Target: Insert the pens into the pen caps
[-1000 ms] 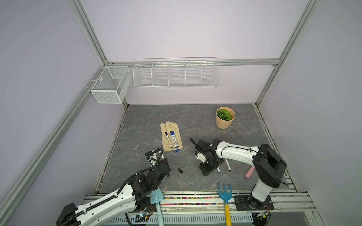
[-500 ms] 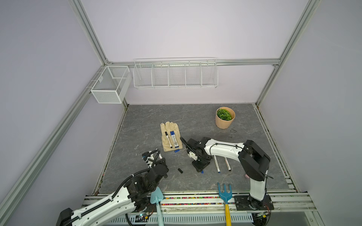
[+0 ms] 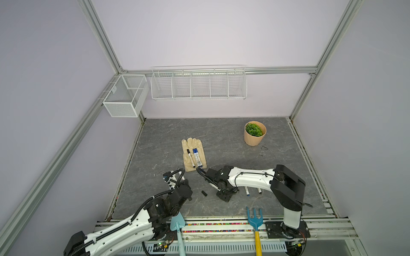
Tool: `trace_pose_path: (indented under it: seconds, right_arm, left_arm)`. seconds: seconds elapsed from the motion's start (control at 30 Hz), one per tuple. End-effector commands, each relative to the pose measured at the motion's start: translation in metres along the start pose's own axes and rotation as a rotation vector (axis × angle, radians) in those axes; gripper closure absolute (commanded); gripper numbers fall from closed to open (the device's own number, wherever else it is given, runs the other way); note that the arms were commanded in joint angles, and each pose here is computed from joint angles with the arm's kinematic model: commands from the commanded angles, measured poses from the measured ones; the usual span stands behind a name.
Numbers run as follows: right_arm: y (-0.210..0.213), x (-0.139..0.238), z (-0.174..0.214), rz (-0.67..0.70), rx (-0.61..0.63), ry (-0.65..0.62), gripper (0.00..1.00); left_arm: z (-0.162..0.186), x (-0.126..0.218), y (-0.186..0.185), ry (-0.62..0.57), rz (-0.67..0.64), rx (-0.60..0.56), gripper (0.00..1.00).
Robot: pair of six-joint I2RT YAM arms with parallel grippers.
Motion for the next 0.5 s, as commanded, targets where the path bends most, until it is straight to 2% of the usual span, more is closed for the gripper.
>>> trace_pose_path:
  seconds: [0.0,0.1,0.17,0.3,0.47]
  right_arm:
    - [-0.011,-0.008,0.019,0.091,-0.006,0.067,0.55]
    - [-0.013,-0.01,0.03,0.1,-0.01,0.107,0.56]
    - [-0.013,-0.011,0.034,0.088,-0.008,0.12,0.6]
    - [-0.006,-0.012,0.029,0.025,0.018,0.065,0.73]
    - [-0.005,-0.015,0.012,0.034,0.054,0.031,0.82]
  left_arm:
    - [-0.004,0.0,-0.004,-0.018,0.009,0.0,1.0]
    - [-0.004,0.0,-0.004,-0.021,0.009,-0.002,1.0]
    - [-0.004,0.0,-0.004,-0.021,0.01,0.0,1.0]
    - [-0.003,-0.001,-0.004,-0.02,0.006,-0.003,1.0]
    - [-0.005,0.001,-0.005,-0.023,0.009,0.001,1.0]
Point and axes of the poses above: each gripper's point midway between its finger pads, its own x axis back along the fingers, its own y axis along the line the jaws close on, z = x × y, the point moved 7 cm from there along x, back along the fingers, and after that the axes turned 5 degrees about -x, right-handed, at the moved point
